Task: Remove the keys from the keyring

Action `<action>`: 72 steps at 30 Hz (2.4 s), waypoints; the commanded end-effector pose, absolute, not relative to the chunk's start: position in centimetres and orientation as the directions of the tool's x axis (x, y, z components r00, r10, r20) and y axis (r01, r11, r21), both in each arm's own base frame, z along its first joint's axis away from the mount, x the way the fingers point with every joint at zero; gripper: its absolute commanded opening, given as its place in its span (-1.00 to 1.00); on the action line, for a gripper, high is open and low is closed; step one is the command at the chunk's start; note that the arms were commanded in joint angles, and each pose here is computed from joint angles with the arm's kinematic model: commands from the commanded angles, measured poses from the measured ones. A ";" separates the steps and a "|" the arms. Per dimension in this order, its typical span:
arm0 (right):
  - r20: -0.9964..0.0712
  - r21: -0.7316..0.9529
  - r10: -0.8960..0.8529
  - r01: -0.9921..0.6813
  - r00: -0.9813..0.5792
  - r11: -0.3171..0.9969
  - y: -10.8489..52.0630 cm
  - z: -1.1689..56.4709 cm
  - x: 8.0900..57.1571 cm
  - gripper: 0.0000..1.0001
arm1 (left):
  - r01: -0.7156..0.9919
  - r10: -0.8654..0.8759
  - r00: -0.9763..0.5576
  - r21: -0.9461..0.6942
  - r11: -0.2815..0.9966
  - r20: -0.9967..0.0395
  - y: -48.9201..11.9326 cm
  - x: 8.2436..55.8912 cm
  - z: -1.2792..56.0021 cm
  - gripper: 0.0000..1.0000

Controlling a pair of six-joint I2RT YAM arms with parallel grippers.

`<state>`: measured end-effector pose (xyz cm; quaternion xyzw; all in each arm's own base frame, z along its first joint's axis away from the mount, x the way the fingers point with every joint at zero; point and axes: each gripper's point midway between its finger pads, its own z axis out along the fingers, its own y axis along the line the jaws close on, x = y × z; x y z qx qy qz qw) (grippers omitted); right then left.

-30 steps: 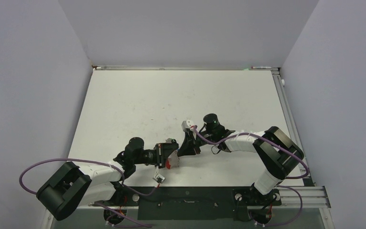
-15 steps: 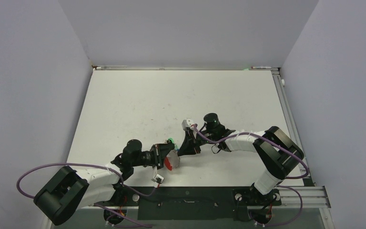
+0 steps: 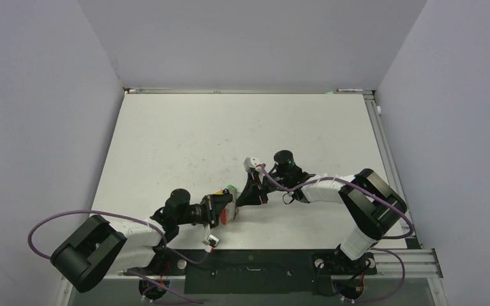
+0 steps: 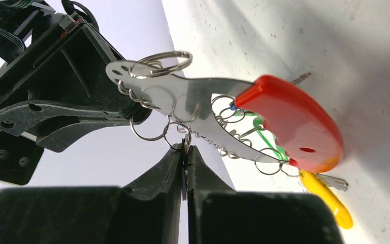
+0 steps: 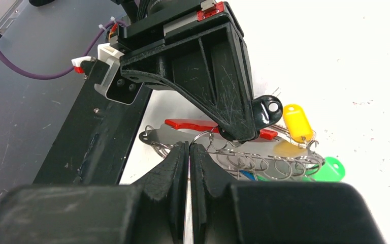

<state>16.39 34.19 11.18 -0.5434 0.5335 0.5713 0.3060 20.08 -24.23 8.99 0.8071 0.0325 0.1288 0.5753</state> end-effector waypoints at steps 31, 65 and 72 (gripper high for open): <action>-0.957 0.192 -0.275 -0.920 -0.098 -0.342 33.8 10.2 15.2 -0.89 | -0.268 0.294 0.896 0.932 -0.244 0.334 -25.6 22.5 13.4 -1.00; -0.953 0.119 -0.240 -0.955 -0.187 0.271 25.8 18.1 32.7 0.85 | 0.535 0.593 0.797 0.592 -0.603 -0.117 -21.0 19.2 11.5 -1.00; -0.967 0.119 -0.149 -0.885 -0.206 0.449 22.0 20.9 37.0 0.79 | 0.832 0.834 0.495 0.407 -0.376 -0.243 -24.2 19.6 13.1 -1.00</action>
